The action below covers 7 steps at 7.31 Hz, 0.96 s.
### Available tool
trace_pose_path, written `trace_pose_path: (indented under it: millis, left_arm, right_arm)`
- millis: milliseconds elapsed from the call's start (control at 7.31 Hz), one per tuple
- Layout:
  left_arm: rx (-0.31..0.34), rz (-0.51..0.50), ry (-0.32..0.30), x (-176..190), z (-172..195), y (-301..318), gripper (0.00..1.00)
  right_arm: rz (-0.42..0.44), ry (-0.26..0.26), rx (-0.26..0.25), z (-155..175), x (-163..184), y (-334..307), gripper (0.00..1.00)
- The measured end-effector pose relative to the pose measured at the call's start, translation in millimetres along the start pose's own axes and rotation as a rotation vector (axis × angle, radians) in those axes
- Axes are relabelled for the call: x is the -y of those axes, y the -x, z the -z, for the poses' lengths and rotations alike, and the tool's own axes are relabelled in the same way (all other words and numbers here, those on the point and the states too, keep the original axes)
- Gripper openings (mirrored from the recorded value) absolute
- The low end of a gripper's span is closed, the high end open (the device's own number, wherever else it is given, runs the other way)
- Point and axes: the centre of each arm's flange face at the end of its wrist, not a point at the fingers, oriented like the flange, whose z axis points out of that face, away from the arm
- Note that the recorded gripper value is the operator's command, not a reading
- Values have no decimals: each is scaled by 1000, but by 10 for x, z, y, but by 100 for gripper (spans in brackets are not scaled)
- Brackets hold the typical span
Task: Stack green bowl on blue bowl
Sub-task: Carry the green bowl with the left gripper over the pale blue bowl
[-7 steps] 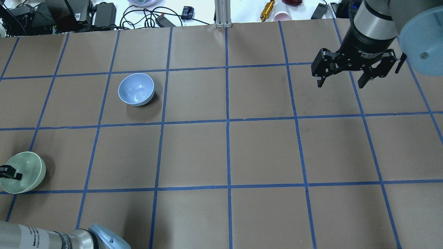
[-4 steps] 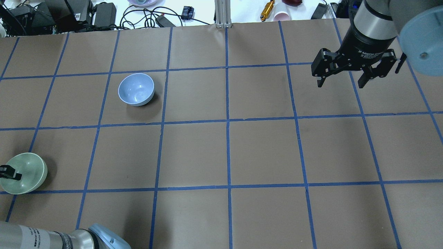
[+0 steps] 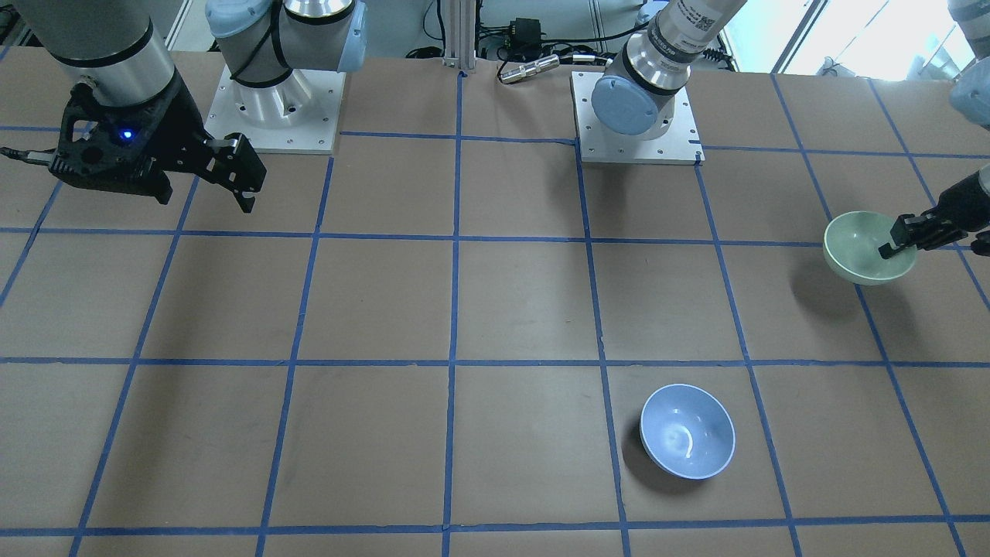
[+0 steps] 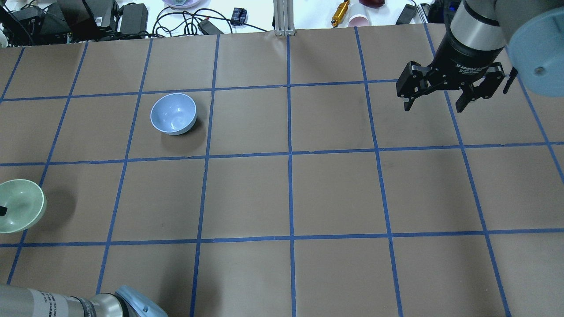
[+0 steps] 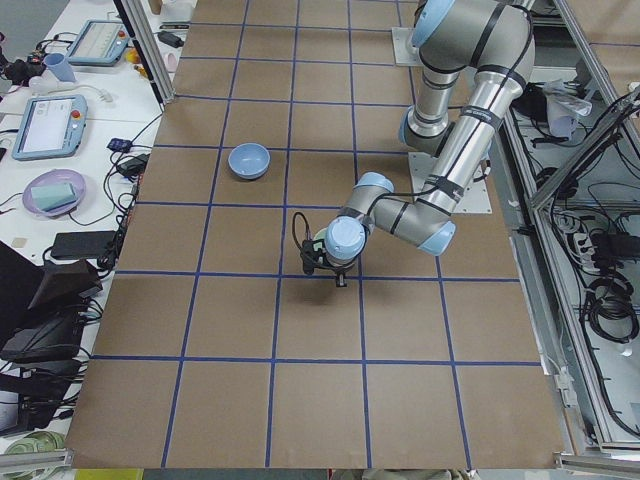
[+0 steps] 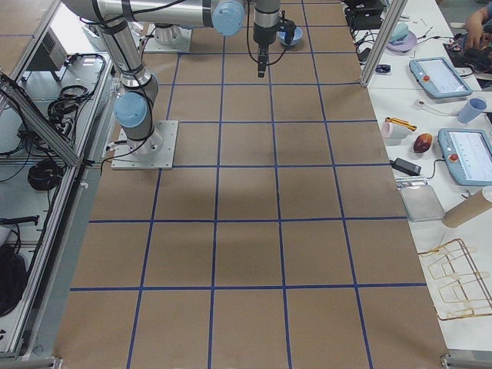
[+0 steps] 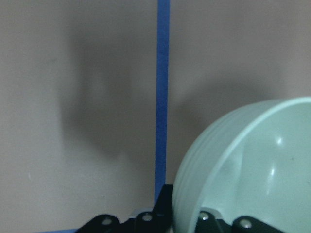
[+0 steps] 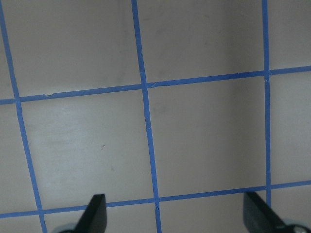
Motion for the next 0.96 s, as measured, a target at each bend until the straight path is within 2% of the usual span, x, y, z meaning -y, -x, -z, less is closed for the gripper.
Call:
trace_pose_path:
  millis: [274,547,821,957]
  left_arm:
    - [-4,-7,5,327,403,-323,0]
    - [-7,-6,-13,769,633,-926,0]
    - [-14,11,-14,1227,629,-1706,0]
    - [-41,37,-20,1386,571,-2043,0]
  right_arm:
    - [0,0,0,-1,0,0,100]
    - [0,0,0,-2,0,0,100]
    - [0,0,1,0,0,0,100]
    - [0,0,0,0,0,0,100]
